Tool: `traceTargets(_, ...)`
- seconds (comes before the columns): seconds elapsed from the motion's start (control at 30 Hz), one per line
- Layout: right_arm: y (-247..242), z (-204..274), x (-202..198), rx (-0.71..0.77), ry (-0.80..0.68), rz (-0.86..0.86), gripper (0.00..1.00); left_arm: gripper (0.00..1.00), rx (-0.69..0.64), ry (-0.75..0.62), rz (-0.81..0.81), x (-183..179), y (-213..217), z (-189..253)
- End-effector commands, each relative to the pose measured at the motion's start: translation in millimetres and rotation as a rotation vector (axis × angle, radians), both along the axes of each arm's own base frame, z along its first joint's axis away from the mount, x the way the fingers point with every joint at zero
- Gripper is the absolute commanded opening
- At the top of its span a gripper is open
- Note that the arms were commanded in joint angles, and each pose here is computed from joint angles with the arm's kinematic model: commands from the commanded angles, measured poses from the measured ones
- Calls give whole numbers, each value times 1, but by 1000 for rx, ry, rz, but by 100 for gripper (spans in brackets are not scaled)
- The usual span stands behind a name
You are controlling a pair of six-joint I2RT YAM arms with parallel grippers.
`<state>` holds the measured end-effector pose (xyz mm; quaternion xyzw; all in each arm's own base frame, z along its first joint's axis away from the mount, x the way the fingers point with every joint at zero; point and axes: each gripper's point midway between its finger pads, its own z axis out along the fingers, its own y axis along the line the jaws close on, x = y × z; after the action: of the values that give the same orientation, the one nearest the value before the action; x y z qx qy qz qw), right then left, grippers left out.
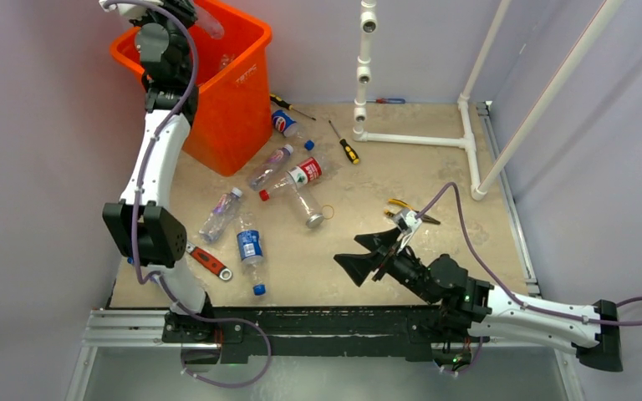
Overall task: Put the plastic bottles in the bin
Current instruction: Place the plastic bottle in the trash bin, then move the plastic bottle to the corner of the board.
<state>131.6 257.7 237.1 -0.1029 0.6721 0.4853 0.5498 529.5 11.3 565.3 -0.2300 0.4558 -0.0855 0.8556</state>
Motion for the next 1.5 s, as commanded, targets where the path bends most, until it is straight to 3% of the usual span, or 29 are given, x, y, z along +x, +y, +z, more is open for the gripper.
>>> traceTargets(0.0,-1,-2,7,-27,4,-39,99,20,-62,79,-154,40,-6,-42)
traceTargets(0.07,-1,-4,9,-27,11,-48,99,40,-56,107,-173,46,-9,-48)
traceTargets(0.17,-2,-5,9,-20,16,-50,99,85,-47,109,-179,41,-11,-43)
traceTargets(0.23,-3,-6,9,-24,18,-53,99,92,-41,94,-163,31,-8,-31)
traceTargets(0.33,-5,-5,9,-26,18,-57,99,95,-36,48,-160,6,-6,-2)
traceTargets(0.47,-7,-2,11,-26,14,-73,99,97,-4,-17,-273,-45,-30,36)
traceTargets(0.53,-11,0,17,-26,19,-115,98,98,13,-15,-345,-72,-50,38)
traceTargets(0.57,-32,0,47,-30,23,-250,98,98,26,-4,-382,-84,-62,34)
traceTargets(0.6,-15,1,24,-36,17,-155,98,98,40,17,-419,-96,-77,27)
traceTargets(0.7,-15,3,28,-68,-2,-184,98,99,86,142,-528,-116,-119,-18)
traceTargets(0.8,-14,-5,38,-145,7,-235,98,99,62,386,-644,-127,-146,-97)
traceTargets(1.03,13,-36,51,-293,37,-256,96,99,37,729,-699,-181,-161,-263)
traceTargets(1.27,43,-68,72,-373,84,-198,95,99,45,833,-585,-202,-133,-316)
traceTargets(1.47,64,-73,92,-378,88,-132,95,99,20,931,-584,-208,-134,-353)
